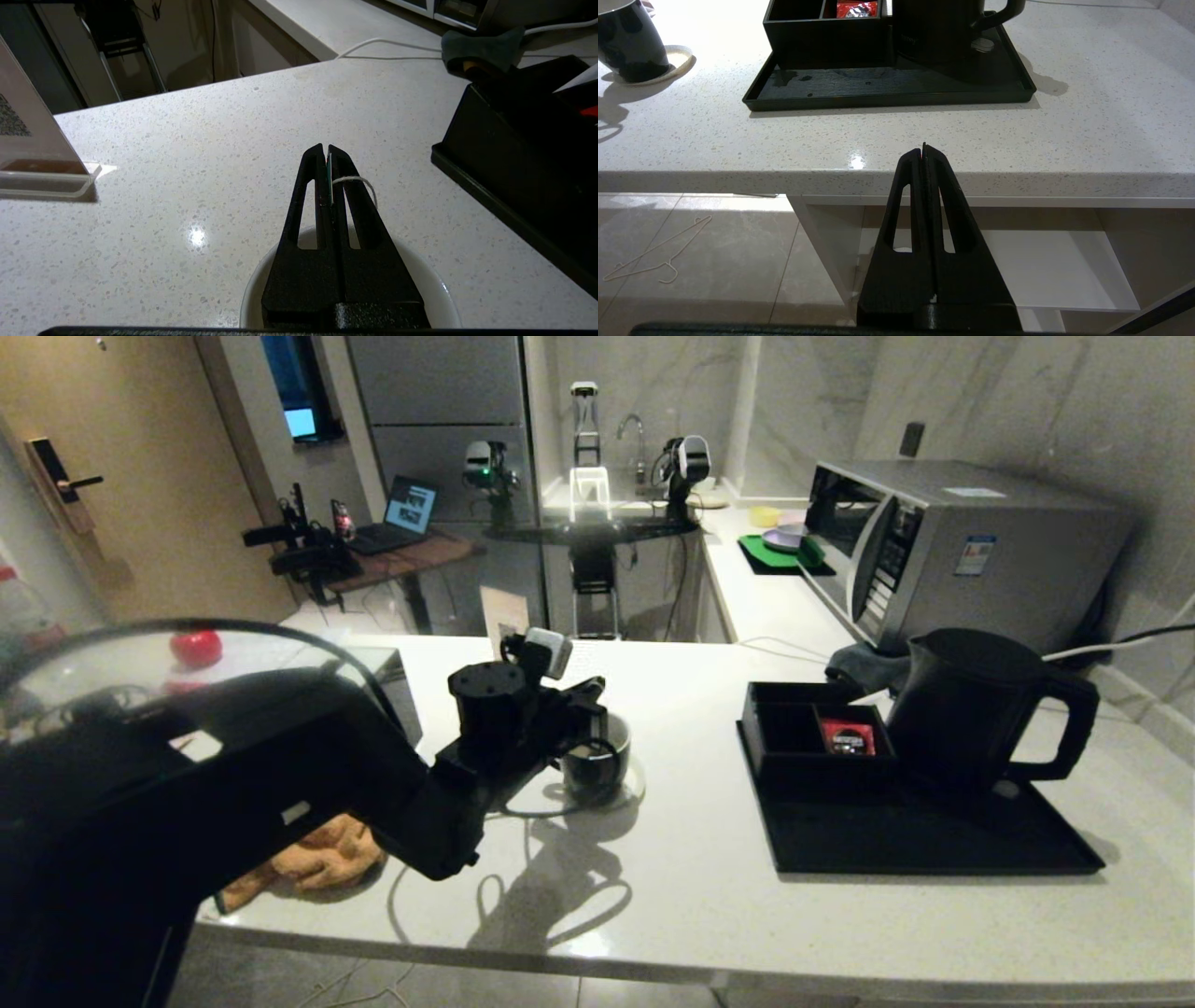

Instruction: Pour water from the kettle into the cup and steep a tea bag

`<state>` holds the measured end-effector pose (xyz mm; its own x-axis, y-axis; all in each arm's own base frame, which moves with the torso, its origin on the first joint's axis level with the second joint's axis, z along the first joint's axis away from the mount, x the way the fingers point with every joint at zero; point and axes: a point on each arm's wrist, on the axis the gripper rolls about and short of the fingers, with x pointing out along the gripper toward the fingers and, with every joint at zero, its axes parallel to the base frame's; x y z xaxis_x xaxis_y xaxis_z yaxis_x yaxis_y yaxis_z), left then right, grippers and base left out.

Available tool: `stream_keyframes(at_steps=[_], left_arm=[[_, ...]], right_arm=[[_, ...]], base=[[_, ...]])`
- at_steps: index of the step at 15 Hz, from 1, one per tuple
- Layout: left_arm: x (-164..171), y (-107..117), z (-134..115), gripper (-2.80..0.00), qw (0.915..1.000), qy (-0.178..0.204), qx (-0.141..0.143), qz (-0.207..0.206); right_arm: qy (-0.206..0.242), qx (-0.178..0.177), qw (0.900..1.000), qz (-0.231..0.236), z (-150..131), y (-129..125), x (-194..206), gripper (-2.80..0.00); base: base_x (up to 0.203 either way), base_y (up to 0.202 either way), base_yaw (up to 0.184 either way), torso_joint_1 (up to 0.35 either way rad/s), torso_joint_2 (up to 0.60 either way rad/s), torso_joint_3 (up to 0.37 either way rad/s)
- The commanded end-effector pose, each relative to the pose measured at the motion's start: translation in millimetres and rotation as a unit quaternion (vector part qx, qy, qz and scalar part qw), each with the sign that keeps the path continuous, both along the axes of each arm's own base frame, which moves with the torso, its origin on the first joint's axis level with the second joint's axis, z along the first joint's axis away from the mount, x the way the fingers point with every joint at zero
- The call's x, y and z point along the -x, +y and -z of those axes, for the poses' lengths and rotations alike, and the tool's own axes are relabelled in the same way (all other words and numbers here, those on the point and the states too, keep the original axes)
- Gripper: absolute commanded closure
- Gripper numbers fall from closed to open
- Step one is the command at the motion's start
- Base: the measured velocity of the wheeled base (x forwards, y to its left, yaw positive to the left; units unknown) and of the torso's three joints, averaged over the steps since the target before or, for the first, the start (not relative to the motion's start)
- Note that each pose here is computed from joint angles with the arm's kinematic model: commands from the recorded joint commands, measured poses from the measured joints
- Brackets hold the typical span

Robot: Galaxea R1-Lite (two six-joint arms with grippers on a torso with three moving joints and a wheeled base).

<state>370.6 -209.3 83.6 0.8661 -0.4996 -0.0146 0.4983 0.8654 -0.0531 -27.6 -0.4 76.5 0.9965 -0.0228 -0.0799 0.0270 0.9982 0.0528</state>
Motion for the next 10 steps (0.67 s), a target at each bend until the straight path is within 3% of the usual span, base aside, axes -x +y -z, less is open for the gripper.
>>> stream_keyframes(at_steps=[1, 4, 10], left_arm=[[-0.9, -0.6, 3.2, 0.00, 1.0000, 0.001, 0.000, 0.000], [-0.8, -1.3, -2.7, 0.00, 1.0000, -0.007, 0.004, 0.002], [6.5, 2.7, -39.4, 0.00, 0.9987, -0.045, 0.025, 0.001]], right_arm=[[0.001, 0.000, 1.000, 0.000, 0.0, 0.0, -0.1, 0.00], [0.001, 0.000, 1.000, 0.000, 0.2, 0.0, -0.1, 0.00], [0.001, 0.000, 1.000, 0.000, -0.1, 0.0, 0.0, 0.00]], base=[[0.000, 0.000, 0.000, 0.000, 0.00, 0.000], [0.000, 0.000, 0.000, 0.000, 0.00, 0.000], [0.000, 0.000, 0.000, 0.000, 0.00, 0.000]])
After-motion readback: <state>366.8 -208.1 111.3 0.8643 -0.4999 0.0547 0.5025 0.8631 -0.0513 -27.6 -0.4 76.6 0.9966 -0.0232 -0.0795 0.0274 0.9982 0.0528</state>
